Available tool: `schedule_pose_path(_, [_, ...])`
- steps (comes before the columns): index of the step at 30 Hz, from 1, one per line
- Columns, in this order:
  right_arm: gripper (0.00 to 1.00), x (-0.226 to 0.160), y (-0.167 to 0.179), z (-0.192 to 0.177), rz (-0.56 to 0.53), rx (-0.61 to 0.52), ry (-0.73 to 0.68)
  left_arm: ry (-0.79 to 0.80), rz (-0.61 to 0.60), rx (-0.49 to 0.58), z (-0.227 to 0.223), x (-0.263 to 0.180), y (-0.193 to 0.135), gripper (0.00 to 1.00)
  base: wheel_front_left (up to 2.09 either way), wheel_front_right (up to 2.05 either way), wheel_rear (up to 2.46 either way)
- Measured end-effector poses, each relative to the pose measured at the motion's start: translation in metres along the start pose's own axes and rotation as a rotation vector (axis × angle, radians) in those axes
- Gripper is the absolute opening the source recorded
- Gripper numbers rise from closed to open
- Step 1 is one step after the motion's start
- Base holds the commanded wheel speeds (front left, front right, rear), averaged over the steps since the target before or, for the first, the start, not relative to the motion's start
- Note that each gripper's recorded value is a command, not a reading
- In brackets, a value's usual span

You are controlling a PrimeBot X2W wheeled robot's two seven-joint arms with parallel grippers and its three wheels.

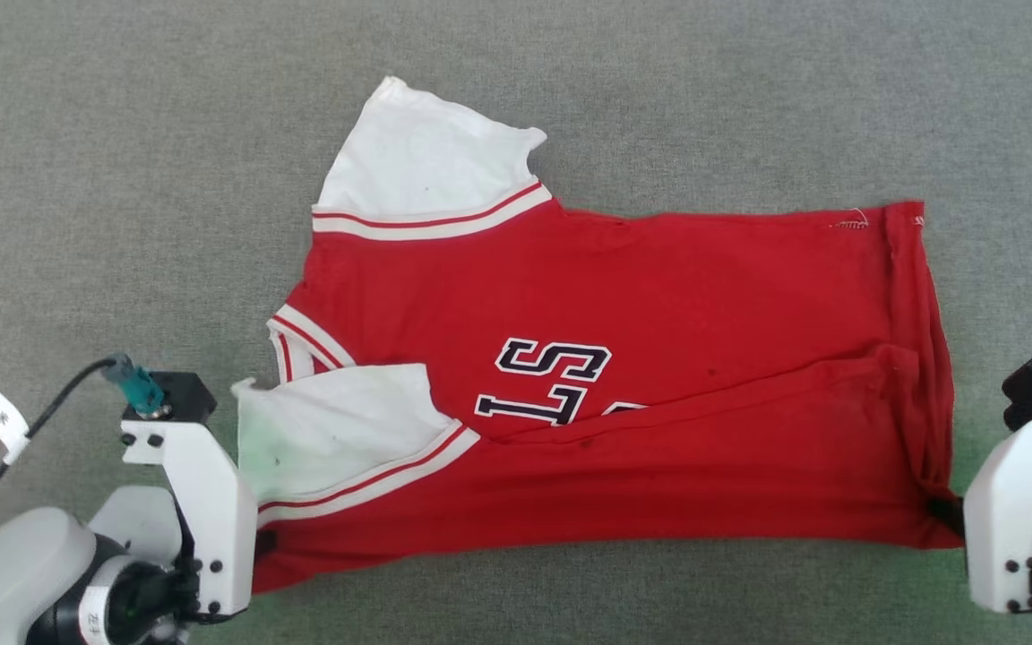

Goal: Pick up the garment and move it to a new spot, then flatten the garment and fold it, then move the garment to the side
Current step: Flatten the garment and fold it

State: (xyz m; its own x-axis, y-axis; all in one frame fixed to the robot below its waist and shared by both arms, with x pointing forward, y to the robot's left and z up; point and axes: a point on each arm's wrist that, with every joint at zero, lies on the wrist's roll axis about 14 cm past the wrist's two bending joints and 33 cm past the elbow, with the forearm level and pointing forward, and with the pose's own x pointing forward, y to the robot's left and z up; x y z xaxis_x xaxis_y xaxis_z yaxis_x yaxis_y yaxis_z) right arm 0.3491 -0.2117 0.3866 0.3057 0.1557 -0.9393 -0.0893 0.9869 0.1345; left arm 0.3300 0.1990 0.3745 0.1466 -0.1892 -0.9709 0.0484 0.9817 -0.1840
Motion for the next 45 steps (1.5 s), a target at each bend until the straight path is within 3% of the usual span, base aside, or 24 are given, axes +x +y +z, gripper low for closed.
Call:
schedule_pose_path(1, [0.0,0.003,0.001,-0.001,0.005,0.012,-0.002,0.005,-0.001,-0.004,-0.002,0.003,0.0,0.0,0.0,0.0,0.0])
schedule_pose_path(4, [0.0,0.013,0.005,-0.006,0.021,0.044,-0.005,0.012,-0.015,-0.042,-0.002,0.01,0.0,0.67,0.0,0.0,0.0])
schedule_pose_path(5, [0.01,0.016,0.007,-0.007,0.027,0.057,-0.008,0.017,-0.01,-0.047,-0.003,0.012,0.003,1.0,0.0,0.0,0.0])
schedule_pose_path(6, [0.11,0.018,0.007,-0.008,0.026,0.057,-0.01,0.015,-0.008,-0.05,-0.002,0.013,0.004,1.0,0.0,0.0,0.0])
schedule_pose_path(8, [0.83,0.021,0.008,-0.008,0.029,0.064,-0.022,0.012,-0.001,-0.055,0.001,0.012,0.008,1.0,0.0,0.0,0.0])
schedule_pose_path(9, [0.98,0.021,0.009,-0.007,0.031,0.066,-0.036,0.003,0.005,-0.055,0.005,0.01,0.01,1.0,0.0,0.0,0.0])
schedule_pose_path(15, [1.0,0.013,0.011,0.017,0.038,0.074,-0.173,-0.155,0.075,-0.014,0.058,-0.023,0.028,1.0,0.0,0.0,0.0])
schedule_pose_path(20, [1.0,-0.012,0.008,0.056,0.021,0.093,-0.394,-0.275,0.103,0.079,0.109,-0.049,0.025,1.0,0.0,0.0,0.0])
schedule_pose_path(26, [1.0,-0.044,0.01,0.094,-0.001,0.08,-0.646,-0.365,0.097,0.168,0.161,-0.061,0.009,1.0,0.0,0.0,0.0])
schedule_pose_path(32, [1.0,-0.081,0.008,0.125,-0.07,0.037,-0.948,-0.448,0.04,0.282,0.23,-0.056,-0.03,1.0,0.0,0.0,0.0])
schedule_pose_path(38, [1.0,-0.085,-0.003,0.121,-0.116,0.053,-1.027,-0.467,0.006,0.342,0.273,-0.033,-0.055,1.0,0.0,0.0,0.0])
schedule_pose_path(45, [1.0,-0.068,-0.013,0.107,-0.124,0.097,-0.991,-0.338,0.031,0.283,0.286,0.015,-0.051,1.0,0.0,0.0,0.0])
